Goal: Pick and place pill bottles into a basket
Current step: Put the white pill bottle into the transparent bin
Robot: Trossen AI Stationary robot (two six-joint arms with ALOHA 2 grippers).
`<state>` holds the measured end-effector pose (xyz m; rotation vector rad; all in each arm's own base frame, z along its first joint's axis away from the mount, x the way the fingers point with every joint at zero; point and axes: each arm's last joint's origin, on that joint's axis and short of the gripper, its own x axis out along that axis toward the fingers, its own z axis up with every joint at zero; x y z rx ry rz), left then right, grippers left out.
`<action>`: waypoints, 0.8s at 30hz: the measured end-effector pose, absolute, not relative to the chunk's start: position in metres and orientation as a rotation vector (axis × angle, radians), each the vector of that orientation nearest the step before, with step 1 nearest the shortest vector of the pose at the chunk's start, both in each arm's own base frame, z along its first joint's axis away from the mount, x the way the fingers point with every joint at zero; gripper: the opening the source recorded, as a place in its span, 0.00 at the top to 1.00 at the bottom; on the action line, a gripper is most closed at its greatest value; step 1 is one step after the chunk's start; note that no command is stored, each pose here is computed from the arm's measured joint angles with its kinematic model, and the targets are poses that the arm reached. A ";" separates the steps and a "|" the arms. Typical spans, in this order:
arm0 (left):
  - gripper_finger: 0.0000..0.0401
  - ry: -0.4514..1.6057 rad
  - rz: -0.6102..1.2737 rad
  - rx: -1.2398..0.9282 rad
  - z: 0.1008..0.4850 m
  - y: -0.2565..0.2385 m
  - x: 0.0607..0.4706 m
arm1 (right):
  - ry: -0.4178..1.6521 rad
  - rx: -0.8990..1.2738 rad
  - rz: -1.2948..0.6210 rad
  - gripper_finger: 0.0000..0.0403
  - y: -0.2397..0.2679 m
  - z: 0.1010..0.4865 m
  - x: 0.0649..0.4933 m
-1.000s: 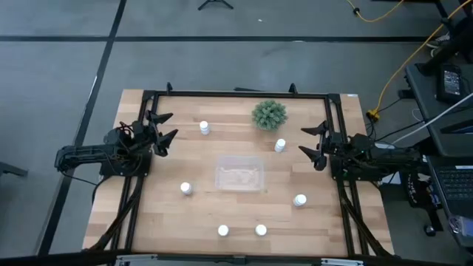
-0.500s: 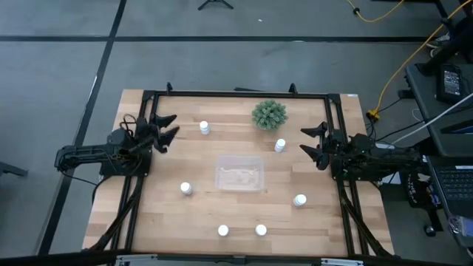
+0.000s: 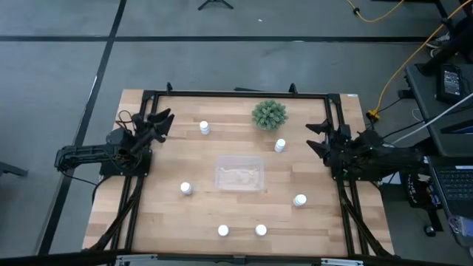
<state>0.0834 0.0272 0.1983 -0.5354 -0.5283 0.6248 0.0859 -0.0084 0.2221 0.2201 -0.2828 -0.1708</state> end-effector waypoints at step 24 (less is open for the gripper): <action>0.19 -0.446 0.318 -0.054 0.381 0.021 0.115 | 0.005 0.023 -0.295 0.12 -0.038 0.348 0.144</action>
